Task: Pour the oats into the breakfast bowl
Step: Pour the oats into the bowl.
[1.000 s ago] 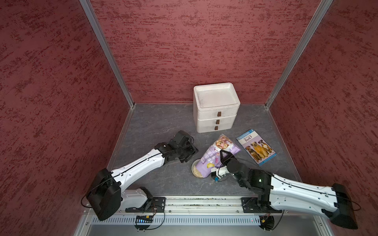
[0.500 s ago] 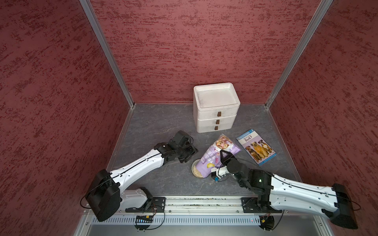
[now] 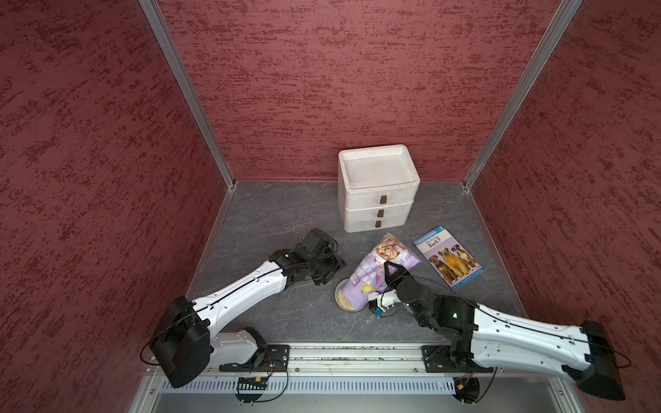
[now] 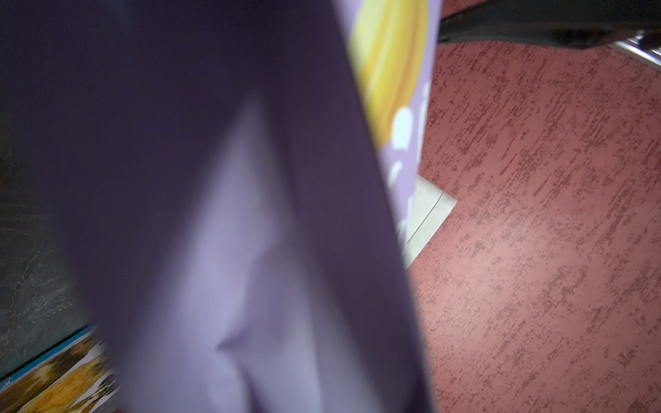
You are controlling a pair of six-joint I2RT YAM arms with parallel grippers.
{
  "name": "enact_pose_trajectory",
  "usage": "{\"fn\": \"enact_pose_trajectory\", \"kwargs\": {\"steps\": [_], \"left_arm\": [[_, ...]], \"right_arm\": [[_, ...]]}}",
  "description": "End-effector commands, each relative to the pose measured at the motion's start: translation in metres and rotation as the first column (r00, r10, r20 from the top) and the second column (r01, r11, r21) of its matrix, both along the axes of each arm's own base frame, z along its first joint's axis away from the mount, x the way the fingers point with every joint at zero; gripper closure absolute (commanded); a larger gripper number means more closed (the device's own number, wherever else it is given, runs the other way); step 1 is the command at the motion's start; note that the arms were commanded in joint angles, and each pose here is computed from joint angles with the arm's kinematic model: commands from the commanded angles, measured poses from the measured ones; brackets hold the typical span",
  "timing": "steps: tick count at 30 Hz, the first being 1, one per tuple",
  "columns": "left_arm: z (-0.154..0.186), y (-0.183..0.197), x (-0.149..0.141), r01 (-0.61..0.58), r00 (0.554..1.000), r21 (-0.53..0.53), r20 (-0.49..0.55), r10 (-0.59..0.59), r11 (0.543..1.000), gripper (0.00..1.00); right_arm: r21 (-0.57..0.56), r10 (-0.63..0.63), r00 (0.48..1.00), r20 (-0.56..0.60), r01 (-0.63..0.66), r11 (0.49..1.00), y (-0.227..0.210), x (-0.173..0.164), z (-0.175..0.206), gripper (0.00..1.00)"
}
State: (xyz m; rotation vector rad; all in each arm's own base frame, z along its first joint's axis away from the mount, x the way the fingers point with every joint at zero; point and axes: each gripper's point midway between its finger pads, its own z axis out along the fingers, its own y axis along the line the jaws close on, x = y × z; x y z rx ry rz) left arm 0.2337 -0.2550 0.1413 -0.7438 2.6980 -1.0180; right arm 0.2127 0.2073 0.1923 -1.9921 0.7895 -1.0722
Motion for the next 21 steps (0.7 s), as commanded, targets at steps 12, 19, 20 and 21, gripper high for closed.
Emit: {"fn": "enact_pose_trajectory", "kwargs": {"steps": [12,19,20,21], "left_arm": [[0.006,0.001,0.004,-0.004,1.000,-0.002,0.024,0.004,1.000,0.54],[0.007,0.002,0.005,-0.007,1.000,-0.004,0.025,0.007,1.000,0.54],[0.008,0.001,0.005,-0.006,1.000,-0.007,0.028,0.006,1.000,0.54],[0.008,0.001,0.006,-0.006,1.000,-0.007,0.029,0.006,1.000,0.54]], "right_arm": [[0.264,-0.064,0.989,0.132,0.028,0.964,0.006,0.006,0.075,1.00],[0.168,-0.033,0.996,0.082,0.019,0.986,0.009,0.001,0.053,1.00],[0.091,-0.038,0.998,0.056,0.033,0.995,0.004,0.001,0.035,1.00],[0.129,-0.045,0.996,0.074,0.035,0.991,0.004,0.003,0.042,1.00]]}}
